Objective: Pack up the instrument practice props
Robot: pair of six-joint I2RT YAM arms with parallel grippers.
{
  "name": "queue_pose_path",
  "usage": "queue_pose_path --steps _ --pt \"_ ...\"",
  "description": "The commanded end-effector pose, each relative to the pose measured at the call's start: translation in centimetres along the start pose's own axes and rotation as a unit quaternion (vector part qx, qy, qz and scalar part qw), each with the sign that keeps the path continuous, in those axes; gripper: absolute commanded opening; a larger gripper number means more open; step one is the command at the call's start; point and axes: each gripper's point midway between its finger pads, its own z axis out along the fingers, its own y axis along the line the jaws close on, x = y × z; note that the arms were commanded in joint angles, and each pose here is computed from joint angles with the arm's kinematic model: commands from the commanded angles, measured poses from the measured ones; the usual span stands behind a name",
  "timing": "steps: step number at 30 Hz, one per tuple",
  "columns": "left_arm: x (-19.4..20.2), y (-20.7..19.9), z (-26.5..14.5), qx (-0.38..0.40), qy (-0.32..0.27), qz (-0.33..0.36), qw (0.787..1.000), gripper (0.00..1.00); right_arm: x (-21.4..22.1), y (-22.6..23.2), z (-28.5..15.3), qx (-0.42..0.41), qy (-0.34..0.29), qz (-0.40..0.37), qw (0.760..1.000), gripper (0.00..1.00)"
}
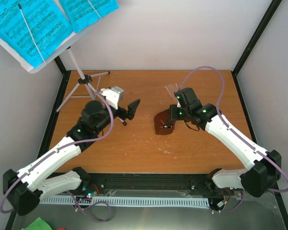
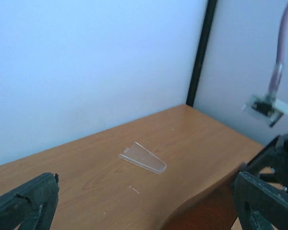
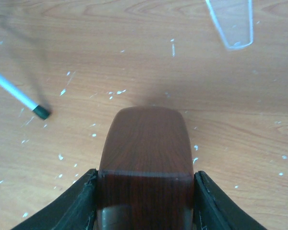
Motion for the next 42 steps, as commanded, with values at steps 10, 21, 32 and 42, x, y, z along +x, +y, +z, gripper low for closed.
queue_pose_path --steps 10,21,32,42 --pt "3.7 1.2 -3.0 0.033 0.082 -0.222 0.971 0.99 -5.3 3.8 2.0 0.07 -0.07 0.02 0.995 0.03" --pt "5.5 1.2 -2.9 0.031 0.092 -0.25 0.963 1.0 -4.4 5.2 4.2 0.065 -0.045 0.008 0.997 0.18" --pt "4.1 1.6 -3.5 0.018 0.085 -0.227 0.97 1.0 -6.5 7.7 -0.2 -0.006 -0.079 -0.028 0.996 0.84" --pt "0.0 5.6 -4.3 0.003 0.09 -0.196 0.977 0.99 -4.8 -1.9 -1.9 0.023 -0.073 0.023 0.997 1.0"
